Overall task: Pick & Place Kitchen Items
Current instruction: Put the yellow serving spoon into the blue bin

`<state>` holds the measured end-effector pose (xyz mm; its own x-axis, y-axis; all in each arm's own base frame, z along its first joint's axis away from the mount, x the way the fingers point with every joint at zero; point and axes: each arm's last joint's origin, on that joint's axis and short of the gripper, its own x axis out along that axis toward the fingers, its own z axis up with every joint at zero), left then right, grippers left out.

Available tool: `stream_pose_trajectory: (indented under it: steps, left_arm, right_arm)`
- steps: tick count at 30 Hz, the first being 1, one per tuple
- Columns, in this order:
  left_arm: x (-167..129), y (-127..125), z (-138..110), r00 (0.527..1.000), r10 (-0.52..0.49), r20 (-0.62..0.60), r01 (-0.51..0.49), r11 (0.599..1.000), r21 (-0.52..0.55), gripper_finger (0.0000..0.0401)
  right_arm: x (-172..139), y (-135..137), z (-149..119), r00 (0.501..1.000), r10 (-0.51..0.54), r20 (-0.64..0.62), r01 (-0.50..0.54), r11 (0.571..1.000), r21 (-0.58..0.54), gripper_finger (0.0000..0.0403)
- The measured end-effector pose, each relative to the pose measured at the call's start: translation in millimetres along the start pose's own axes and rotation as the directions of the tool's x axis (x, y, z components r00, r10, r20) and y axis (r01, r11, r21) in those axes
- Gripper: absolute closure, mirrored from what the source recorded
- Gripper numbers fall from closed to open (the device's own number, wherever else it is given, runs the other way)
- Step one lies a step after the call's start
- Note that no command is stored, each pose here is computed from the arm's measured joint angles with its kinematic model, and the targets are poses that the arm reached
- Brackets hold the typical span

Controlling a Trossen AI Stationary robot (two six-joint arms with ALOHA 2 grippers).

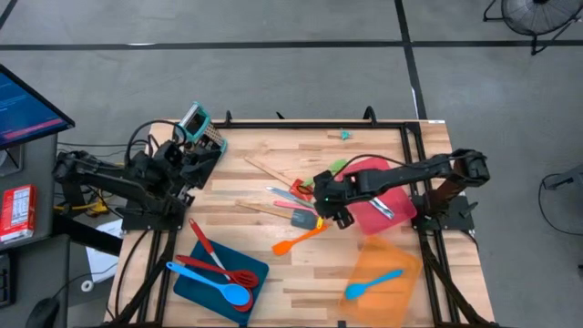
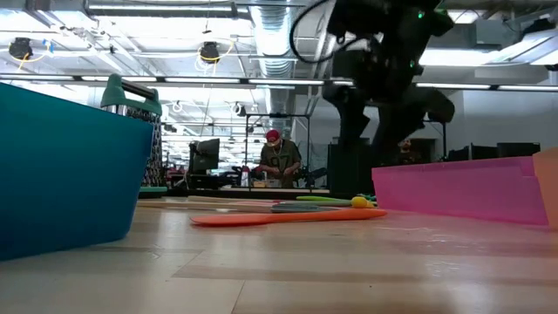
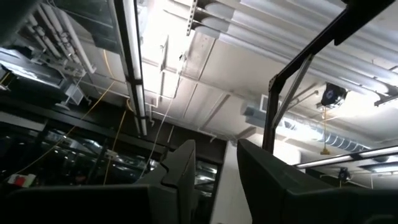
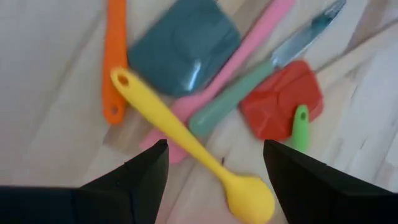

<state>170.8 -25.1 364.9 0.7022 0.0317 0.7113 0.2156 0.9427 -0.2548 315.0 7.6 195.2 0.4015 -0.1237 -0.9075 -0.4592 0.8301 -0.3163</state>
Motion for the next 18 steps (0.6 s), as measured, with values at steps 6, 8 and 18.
stream_pose_trajectory:
  steps: [6,8,18]
  left_arm:
    - [0.0,0.2,-0.5,1.000,0.003,-0.004,-0.003,1.000,0.001,0.0297]
    - [0.0,0.5,-1.2,1.000,0.012,-0.011,-0.012,1.000,0.003,0.0297]
    - [-0.1,1.1,-2.0,1.000,0.025,-0.017,-0.025,1.000,0.005,0.0297]
  right_arm:
    - [15.1,-13.0,-9.5,0.999,0.009,-0.036,-0.009,1.000,0.006,0.0148]
    - [23.6,-15.3,-8.9,0.999,0.007,-0.037,-0.007,1.000,-0.002,0.0148]
    - [55.1,-6.4,-14.9,0.987,0.076,-0.140,-0.081,0.996,-0.030,0.0148]
